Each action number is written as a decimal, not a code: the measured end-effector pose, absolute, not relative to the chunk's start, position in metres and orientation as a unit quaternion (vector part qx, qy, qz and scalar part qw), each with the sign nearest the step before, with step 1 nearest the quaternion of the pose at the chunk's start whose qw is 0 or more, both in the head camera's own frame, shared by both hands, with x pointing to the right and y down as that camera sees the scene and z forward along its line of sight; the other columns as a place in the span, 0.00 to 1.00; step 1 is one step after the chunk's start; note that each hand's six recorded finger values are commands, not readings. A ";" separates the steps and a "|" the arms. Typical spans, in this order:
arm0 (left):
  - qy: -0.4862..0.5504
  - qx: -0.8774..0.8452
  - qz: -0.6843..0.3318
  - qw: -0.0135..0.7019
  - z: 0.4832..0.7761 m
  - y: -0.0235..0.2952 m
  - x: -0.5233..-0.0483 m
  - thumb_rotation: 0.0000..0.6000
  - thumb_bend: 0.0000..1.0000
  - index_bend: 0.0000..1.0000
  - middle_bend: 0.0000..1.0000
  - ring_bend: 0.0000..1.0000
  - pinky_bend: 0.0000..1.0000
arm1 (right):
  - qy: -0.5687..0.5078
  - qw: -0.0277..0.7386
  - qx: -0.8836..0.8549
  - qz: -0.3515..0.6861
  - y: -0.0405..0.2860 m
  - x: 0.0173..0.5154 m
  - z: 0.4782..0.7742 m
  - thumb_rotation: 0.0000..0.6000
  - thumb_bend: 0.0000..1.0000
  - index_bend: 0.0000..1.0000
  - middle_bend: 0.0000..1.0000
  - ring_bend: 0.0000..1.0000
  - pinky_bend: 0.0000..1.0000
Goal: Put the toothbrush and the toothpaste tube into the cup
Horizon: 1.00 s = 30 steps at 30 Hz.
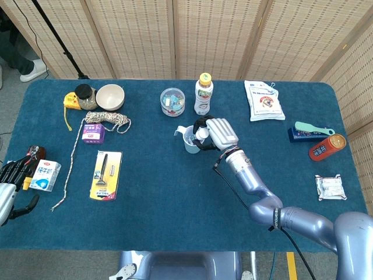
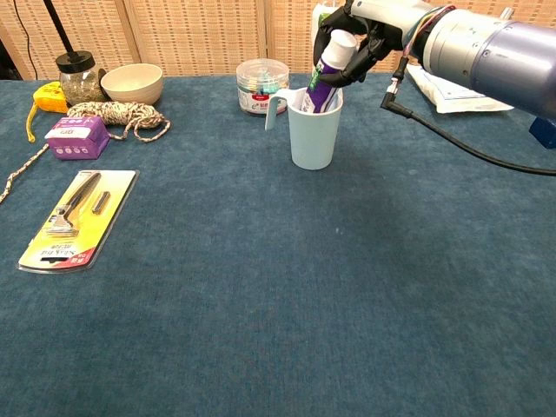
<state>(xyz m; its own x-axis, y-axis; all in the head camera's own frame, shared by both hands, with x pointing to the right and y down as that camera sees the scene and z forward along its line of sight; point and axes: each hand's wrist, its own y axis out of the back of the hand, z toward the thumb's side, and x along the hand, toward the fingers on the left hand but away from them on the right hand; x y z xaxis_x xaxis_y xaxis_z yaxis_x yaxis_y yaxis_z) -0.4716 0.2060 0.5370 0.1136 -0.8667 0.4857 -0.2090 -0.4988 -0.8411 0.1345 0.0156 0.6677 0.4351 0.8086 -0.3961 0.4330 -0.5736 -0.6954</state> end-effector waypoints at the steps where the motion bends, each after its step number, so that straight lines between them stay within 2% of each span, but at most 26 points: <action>1: 0.395 -0.680 -0.536 0.307 0.537 0.206 -0.471 1.00 0.37 0.00 0.00 0.00 0.00 | -0.383 0.257 -0.808 0.365 0.016 0.134 0.667 1.00 0.44 0.43 0.36 0.24 0.53; 5: 0.394 -0.681 -0.535 0.307 0.537 0.206 -0.471 1.00 0.37 0.00 0.00 0.00 0.00 | -0.377 0.269 -0.809 0.361 0.017 0.134 0.667 1.00 0.44 0.41 0.33 0.20 0.53; 17: 0.395 -0.681 -0.535 0.307 0.537 0.206 -0.471 1.00 0.37 0.00 0.00 0.00 0.00 | -0.393 0.270 -0.812 0.336 0.014 0.132 0.654 1.00 0.44 0.41 0.33 0.20 0.53; 20: 0.394 -0.681 -0.536 0.305 0.538 0.206 -0.472 1.00 0.37 0.00 0.00 0.00 0.00 | -0.404 0.272 -0.814 0.317 0.011 0.132 0.639 1.00 0.44 0.41 0.32 0.20 0.53; 25: 0.396 -0.681 -0.535 0.305 0.536 0.206 -0.473 1.00 0.37 0.00 0.00 0.00 0.00 | -0.421 0.293 -0.811 0.281 0.005 0.148 0.597 1.00 0.44 0.40 0.32 0.19 0.52; 27: 0.397 -0.681 -0.534 0.306 0.535 0.207 -0.473 1.00 0.37 0.00 0.00 0.00 0.00 | -0.433 0.305 -0.804 0.270 0.004 0.163 0.580 1.00 0.44 0.37 0.29 0.17 0.48; 30: 0.398 -0.680 -0.533 0.308 0.534 0.208 -0.473 1.00 0.37 0.00 0.00 0.00 0.00 | -0.444 0.322 -0.793 0.266 0.005 0.188 0.563 1.00 0.44 0.22 0.15 0.05 0.32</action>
<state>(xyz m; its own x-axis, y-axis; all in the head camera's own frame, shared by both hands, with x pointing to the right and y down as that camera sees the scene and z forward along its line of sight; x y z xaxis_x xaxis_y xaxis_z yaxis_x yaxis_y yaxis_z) -0.4734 0.2081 0.5338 0.1149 -0.8698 0.4799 -0.2138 -0.4934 -0.8431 0.1881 0.0054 0.5628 0.4635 0.8756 -0.1358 0.5332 -0.3980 -0.7465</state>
